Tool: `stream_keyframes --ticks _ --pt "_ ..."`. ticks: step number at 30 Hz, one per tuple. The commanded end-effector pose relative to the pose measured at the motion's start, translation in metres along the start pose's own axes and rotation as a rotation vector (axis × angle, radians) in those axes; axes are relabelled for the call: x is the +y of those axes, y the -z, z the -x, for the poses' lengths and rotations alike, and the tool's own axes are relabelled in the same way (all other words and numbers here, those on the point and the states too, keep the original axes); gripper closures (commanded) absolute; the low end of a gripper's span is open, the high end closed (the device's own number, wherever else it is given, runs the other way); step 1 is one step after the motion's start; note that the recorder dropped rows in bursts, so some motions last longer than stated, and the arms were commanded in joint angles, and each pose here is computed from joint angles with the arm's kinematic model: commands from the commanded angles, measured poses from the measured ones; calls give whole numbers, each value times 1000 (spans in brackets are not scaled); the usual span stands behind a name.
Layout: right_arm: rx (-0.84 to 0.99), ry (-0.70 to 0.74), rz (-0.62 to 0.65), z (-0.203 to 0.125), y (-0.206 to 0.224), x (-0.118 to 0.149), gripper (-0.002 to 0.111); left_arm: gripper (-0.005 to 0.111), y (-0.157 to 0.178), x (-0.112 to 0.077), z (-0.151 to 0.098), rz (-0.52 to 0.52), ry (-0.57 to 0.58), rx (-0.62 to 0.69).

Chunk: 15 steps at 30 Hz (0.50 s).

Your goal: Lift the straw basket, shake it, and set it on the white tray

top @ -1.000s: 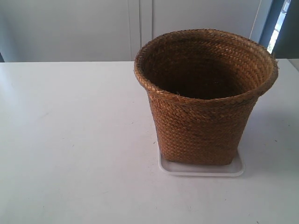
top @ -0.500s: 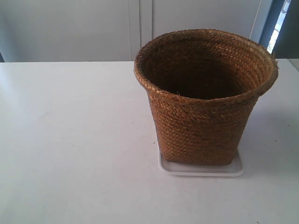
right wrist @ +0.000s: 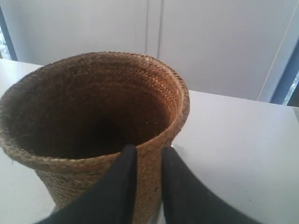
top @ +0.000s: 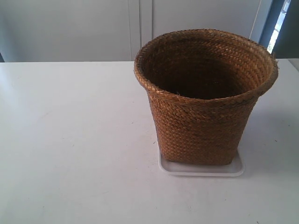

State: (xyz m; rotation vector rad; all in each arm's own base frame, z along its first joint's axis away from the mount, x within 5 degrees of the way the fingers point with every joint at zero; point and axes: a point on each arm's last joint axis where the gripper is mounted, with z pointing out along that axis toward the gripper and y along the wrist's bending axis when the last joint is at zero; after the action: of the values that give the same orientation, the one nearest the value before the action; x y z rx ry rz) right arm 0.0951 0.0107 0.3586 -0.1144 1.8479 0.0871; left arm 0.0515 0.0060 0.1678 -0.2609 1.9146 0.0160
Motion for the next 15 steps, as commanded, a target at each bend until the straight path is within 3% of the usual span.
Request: stream_keyframes --ticks 1,8,15 --pt "-87 0 -57 -41 -8 -4 89 107 0 0 -1 -3 8 -2" --pt "-192 -4 -132 -115 -18 -10 89 107 0 0 -1 -3 8 -2" --pt "-226 5 -118 -155 -7 -5 89 107 0 0 -1 -3 8 -2"
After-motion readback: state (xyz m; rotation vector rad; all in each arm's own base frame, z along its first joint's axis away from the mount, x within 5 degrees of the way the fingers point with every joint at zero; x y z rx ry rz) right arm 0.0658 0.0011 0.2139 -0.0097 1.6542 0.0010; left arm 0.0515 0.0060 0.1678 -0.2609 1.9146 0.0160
